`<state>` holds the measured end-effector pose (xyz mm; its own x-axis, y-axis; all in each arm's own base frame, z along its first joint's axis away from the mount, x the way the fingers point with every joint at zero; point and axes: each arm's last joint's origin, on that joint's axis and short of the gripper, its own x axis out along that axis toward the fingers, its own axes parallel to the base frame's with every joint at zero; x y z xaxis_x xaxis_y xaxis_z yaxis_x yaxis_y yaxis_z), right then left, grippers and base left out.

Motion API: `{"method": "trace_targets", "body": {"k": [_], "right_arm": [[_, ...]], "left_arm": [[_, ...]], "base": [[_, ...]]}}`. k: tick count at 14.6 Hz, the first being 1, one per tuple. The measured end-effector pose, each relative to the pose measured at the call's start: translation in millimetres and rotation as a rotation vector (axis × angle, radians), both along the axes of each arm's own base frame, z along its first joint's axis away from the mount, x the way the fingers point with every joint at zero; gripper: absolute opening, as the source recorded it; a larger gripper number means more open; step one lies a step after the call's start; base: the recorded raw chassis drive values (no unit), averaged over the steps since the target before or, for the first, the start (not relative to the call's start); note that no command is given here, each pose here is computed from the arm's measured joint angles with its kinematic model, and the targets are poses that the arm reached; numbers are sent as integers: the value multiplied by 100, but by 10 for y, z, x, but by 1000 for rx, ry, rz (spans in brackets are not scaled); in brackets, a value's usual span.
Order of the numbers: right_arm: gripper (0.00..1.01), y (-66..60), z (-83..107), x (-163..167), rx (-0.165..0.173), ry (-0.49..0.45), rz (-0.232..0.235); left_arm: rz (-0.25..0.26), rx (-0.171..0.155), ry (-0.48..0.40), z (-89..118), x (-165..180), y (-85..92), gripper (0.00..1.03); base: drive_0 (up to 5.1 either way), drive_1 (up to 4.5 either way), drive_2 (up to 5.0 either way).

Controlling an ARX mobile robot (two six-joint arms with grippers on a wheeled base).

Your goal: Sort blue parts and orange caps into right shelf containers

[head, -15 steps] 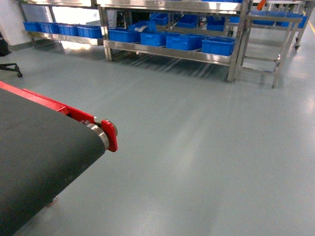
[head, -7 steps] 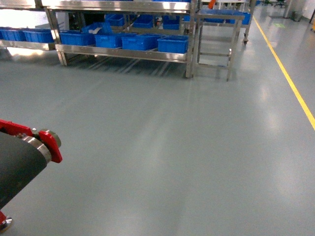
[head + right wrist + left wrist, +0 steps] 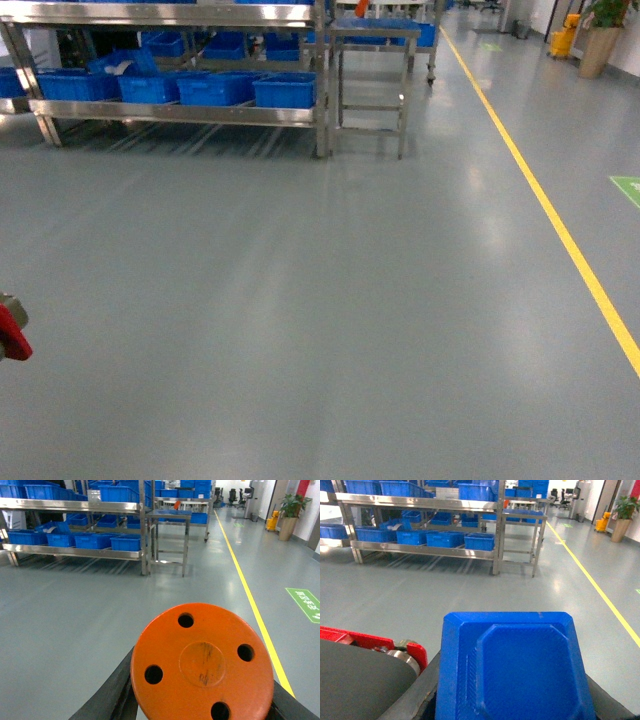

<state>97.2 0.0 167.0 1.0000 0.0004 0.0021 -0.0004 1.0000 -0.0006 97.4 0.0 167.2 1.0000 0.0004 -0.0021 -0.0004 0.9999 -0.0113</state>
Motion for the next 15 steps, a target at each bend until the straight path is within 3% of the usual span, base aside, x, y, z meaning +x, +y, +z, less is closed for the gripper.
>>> {"method": "trace_targets", "body": {"k": [6, 15], "right_arm": [[45, 0, 0, 0, 0, 0, 0], [45, 0, 0, 0, 0, 0, 0]], "left_arm": [[0, 0, 0, 0, 0, 0, 44], [-1, 0, -1, 1, 0, -1, 44]], "base": [[-166, -166, -166], [-32, 371, -435]]}}
